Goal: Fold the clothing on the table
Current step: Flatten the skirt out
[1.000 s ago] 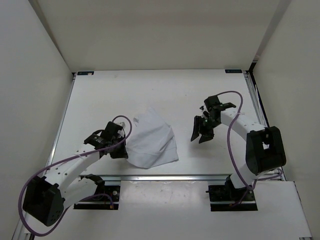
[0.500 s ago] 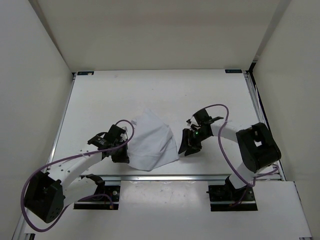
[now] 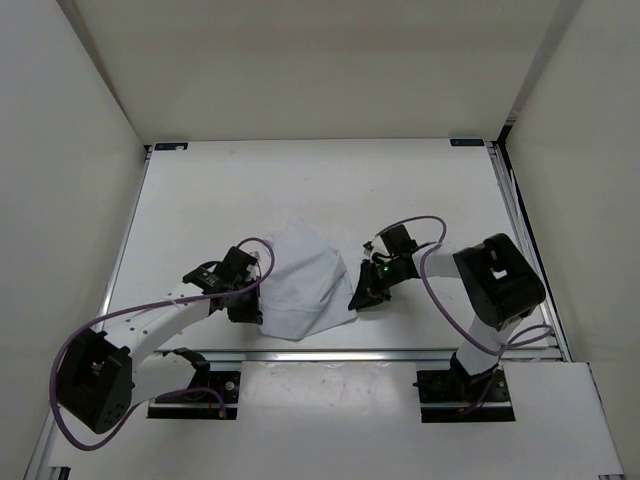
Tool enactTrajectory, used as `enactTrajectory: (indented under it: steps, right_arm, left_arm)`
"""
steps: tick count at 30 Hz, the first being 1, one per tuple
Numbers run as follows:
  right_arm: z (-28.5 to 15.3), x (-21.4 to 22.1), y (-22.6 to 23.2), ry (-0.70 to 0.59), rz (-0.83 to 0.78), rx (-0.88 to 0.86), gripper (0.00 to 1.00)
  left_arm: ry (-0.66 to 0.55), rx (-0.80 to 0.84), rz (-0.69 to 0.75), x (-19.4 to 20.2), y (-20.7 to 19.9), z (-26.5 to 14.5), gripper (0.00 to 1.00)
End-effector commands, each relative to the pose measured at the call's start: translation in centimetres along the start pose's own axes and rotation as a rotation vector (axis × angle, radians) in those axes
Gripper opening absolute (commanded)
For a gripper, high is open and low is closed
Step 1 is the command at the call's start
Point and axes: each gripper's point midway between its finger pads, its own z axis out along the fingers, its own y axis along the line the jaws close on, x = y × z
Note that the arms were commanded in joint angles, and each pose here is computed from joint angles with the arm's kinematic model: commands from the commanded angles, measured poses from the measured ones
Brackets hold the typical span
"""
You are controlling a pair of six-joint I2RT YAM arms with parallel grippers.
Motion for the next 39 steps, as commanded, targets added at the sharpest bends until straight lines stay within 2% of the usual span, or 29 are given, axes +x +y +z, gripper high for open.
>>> enactTrajectory:
  steps: [1,5,10,13,17,21,22,24,26,27,29,30,31,32,33,34,35,36,37,38,39]
  right_arm:
    - [0.6,0.7,0.0,0.029,0.021,-0.052,0.00]
    - [-2.0,-0.9,0.0,-0.075,0.011,-0.031,0.00]
    - [-9.3,-3.7,0.5,-0.310,-0.028,0.102,0.00]
    - [-13.2,-4.4,0.9,-0.417,-0.022,0.099,0.00]
    - [-14.4,-3.1,1.5,-0.397,-0.057,0.144,0.00]
    - [-14.1,0.5,3.4,-0.335,-0.189,0.247,0.00]
    - [-14.2,1.6,4.6,-0.333,-0.244,0.243,0.00]
    - [-15.4,2.6,6.6,-0.409,-0.317,0.282,0.00]
    - [-16.7,3.7,9.3,-0.503,-0.426,0.294,0.00]
    - [-18.2,3.0,10.0,-0.583,-0.425,0.323,0.00]
    - [-21.1,-0.1,9.8,-0.686,-0.389,0.371,0.00]
    - [-22.1,-1.1,11.2,-0.696,-0.439,0.324,0.00]
    - [-23.9,-4.0,10.9,-0.740,-0.408,0.320,0.00]
    - [-25.0,-6.4,9.0,-0.761,-0.320,0.343,0.00]
    - [-25.6,-8.5,8.9,-0.768,-0.308,0.334,0.00]
    - [-28.2,-10.6,8.9,-0.842,-0.302,0.367,0.00]
    - [-27.8,-12.6,7.3,-0.814,-0.263,0.420,0.00]
    - [-29.2,-15.0,7.4,-0.849,-0.272,0.472,0.00]
    - [-31.6,-16.6,8.3,-0.908,-0.291,0.515,0.00]
    - [-33.0,-18.5,9.0,-0.943,-0.302,0.553,0.00]
    - [-33.0,-19.8,8.9,-0.941,-0.306,0.570,0.00]
  left_arm:
    - [-0.067,0.014,0.013,-2.0,-0.7,-0.3,0.00]
    - [-0.070,-0.007,0.002,-2.1,0.4,0.0,0.00]
    - [-0.219,-0.010,-0.006,-6.5,0.7,-3.3,0.00]
    - [-0.253,0.007,0.017,-8.7,-0.6,-4.5,0.00]
    - [-0.235,0.106,0.078,-9.1,-4.3,-5.5,0.00]
    - [-0.210,0.214,0.223,-7.8,-7.7,-7.6,0.00]
    - [-0.204,0.249,0.221,-7.4,-7.9,-8.3,0.00]
    - [-0.292,0.340,0.238,-8.3,-9.2,-11.9,0.00]
    - [-0.450,0.333,0.210,-10.6,-9.0,-14.8,0.00]
    - [-0.521,0.330,0.193,-12.0,-9.1,-16.5,0.00]
    - [-0.609,0.218,0.133,-15.8,-7.0,-17.7,0.00]
    - [-0.618,0.183,0.151,-17.3,-7.4,-17.9,0.00]
    - [-0.660,0.140,0.185,-18.9,-7.6,-19.1,0.00]
    - [-0.634,0.081,0.206,-20.2,-7.5,-17.7,0.00]
    - [-0.619,0.069,0.219,-22.1,-8.3,-17.1,0.00]
    - [-0.648,0.082,0.245,-23.7,-9.4,-18.2,0.00]
    - [-0.644,0.056,0.257,-25.8,-9.9,-18.0,0.00]
    - [-0.595,0.030,0.273,-26.9,-10.4,-15.5,0.00]
    - [-0.604,-0.012,0.286,-29.3,-10.6,-15.3,0.00]
    - [-0.674,-0.044,0.315,-31.3,-11.8,-17.4,0.00]
    - [-0.661,-0.103,0.319,-32.6,-11.7,-15.8,0.00]
